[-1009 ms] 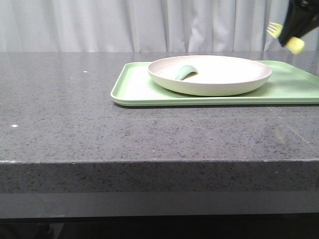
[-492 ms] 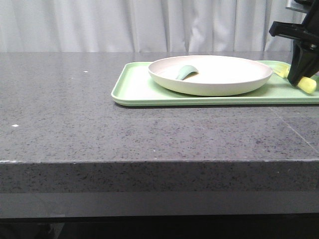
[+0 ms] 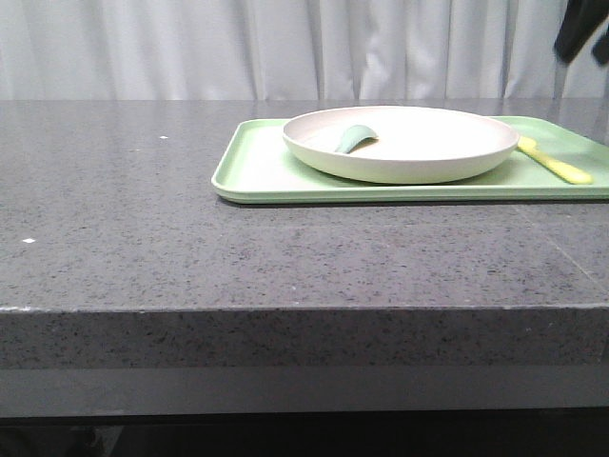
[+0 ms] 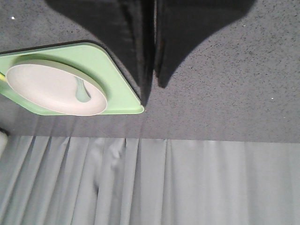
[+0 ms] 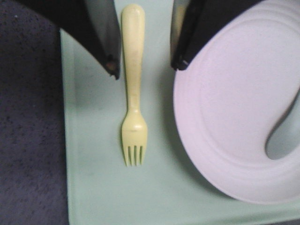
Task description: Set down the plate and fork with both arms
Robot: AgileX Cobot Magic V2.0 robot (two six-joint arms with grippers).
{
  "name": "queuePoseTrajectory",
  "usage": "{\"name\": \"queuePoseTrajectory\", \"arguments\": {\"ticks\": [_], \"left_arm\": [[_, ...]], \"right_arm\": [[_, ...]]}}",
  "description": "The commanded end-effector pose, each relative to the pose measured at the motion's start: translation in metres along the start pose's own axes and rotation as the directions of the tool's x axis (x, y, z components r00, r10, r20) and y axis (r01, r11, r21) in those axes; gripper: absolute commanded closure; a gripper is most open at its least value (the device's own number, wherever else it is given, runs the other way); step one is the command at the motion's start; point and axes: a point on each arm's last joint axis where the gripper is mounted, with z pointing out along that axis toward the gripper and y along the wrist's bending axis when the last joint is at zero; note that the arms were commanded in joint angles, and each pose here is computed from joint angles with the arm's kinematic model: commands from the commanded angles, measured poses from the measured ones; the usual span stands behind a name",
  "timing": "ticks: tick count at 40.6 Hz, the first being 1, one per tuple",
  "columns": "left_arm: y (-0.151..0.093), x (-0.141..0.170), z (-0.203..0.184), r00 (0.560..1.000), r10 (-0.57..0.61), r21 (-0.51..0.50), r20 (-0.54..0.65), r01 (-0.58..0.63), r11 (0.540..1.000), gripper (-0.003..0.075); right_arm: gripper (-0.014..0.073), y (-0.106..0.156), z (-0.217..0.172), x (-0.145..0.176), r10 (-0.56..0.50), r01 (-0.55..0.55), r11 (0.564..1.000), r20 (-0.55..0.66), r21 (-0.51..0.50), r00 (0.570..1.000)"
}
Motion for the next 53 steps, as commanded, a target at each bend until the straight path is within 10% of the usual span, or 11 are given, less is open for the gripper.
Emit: {"name": "queuePoseTrajectory", "arguments": {"ticks": [1, 7, 36, 46, 53], "left_arm": [[-0.001, -0.015, -0.001, 0.995, -0.003, 0.004, 0.099, 0.003, 1.000, 0.0739], [-0.001, -0.015, -0.001, 0.995, -0.003, 0.004, 0.099, 0.003, 1.000, 0.0739], [-0.001, -0.015, -0.001, 0.995, -0.003, 0.004, 0.099, 0.003, 1.000, 0.0739], [-0.001, -0.015, -0.001, 0.995, -0.003, 0.004, 0.099, 0.003, 1.000, 0.0739], [-0.001, -0.015, -0.001, 0.995, -0.003, 0.004, 0.099, 0.003, 1.000, 0.0739]], "right_arm": [[0.0454, 0.013, -0.055, -0.006, -0.034, 0.037, 0.999, 0.155, -0.018, 0.987], [0.0671, 0.019, -0.082, 0.005, -0.069, 0.074, 0.997, 0.189, -0.020, 0.980], [0.0664, -0.011, -0.106, 0.235, -0.148, 0.146, 0.988, 0.656, 0.057, 0.740], [0.0664, -0.016, -0.123, 0.267, -0.138, 0.147, 0.987, 0.806, 0.064, 0.575], [0.0664, -0.016, -0.124, 0.268, -0.138, 0.148, 0.987, 0.811, 0.064, 0.568]]}}
